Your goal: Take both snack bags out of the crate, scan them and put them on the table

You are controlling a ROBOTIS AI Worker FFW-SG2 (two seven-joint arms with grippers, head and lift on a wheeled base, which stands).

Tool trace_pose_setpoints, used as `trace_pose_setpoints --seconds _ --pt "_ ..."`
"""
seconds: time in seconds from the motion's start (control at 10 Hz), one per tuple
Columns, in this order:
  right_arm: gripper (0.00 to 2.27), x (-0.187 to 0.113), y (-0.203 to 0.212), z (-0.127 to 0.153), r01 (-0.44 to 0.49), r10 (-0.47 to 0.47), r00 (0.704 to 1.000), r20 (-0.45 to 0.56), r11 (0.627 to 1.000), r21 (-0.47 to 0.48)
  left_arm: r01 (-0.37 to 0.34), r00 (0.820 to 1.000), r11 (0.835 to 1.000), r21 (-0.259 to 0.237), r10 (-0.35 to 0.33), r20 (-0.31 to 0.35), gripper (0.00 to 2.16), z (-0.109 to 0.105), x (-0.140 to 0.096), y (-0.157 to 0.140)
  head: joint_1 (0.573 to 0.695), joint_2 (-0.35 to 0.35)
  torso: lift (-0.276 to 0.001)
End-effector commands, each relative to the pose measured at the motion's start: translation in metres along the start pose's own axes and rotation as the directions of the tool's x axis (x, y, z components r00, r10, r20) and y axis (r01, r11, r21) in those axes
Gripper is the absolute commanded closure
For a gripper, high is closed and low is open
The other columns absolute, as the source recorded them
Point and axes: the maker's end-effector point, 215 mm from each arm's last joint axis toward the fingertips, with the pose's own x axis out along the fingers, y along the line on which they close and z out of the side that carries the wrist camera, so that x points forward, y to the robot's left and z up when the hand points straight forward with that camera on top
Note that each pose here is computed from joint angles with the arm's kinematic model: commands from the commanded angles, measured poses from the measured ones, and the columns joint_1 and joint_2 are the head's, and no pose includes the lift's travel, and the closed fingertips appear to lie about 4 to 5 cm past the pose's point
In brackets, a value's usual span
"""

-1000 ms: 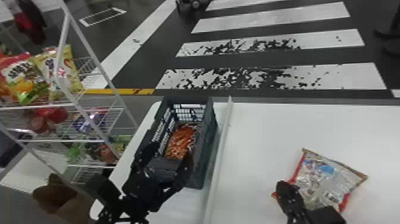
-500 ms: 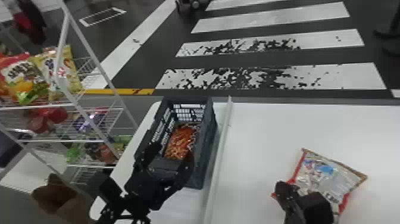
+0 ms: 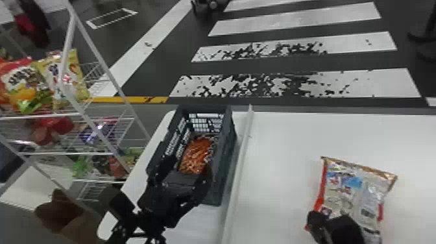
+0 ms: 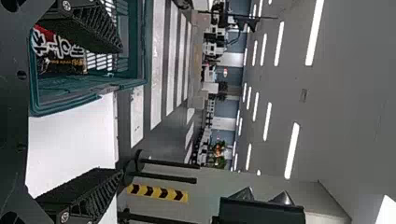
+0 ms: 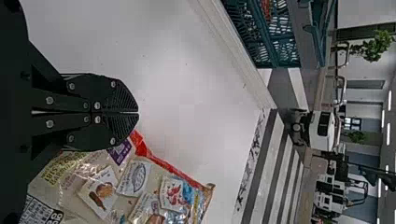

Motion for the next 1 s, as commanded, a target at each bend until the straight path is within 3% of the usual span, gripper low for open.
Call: trace_pose_setpoints --seconds 0.0,0.7,0.9 --pt "2.26 -0.007 -0.006 -0.007 0.010 -0.010 1.000 -0.028 1.000 -0.009 -0.002 1.000 1.000 -0.007 0.002 -0.001 0.09 -0.002 0.000 0.001 0.695 0.350 -0.092" --pt "2.26 -0.011 0.007 0.006 -0.015 0.015 1.000 -0.011 1.000 -0.005 0.007 1.000 1.000 -0.014 -0.007 -0.003 0.10 -0.006 0.006 -0.002 0.695 0.350 -0.092" --pt "2.26 -0.015 0.017 0.025 -0.060 0.058 0.998 0.036 0.996 0.065 0.009 1.000 1.000 -0.014 -0.009 -0.003 0.10 -0.006 0.006 -0.003 0.695 0.350 -0.092"
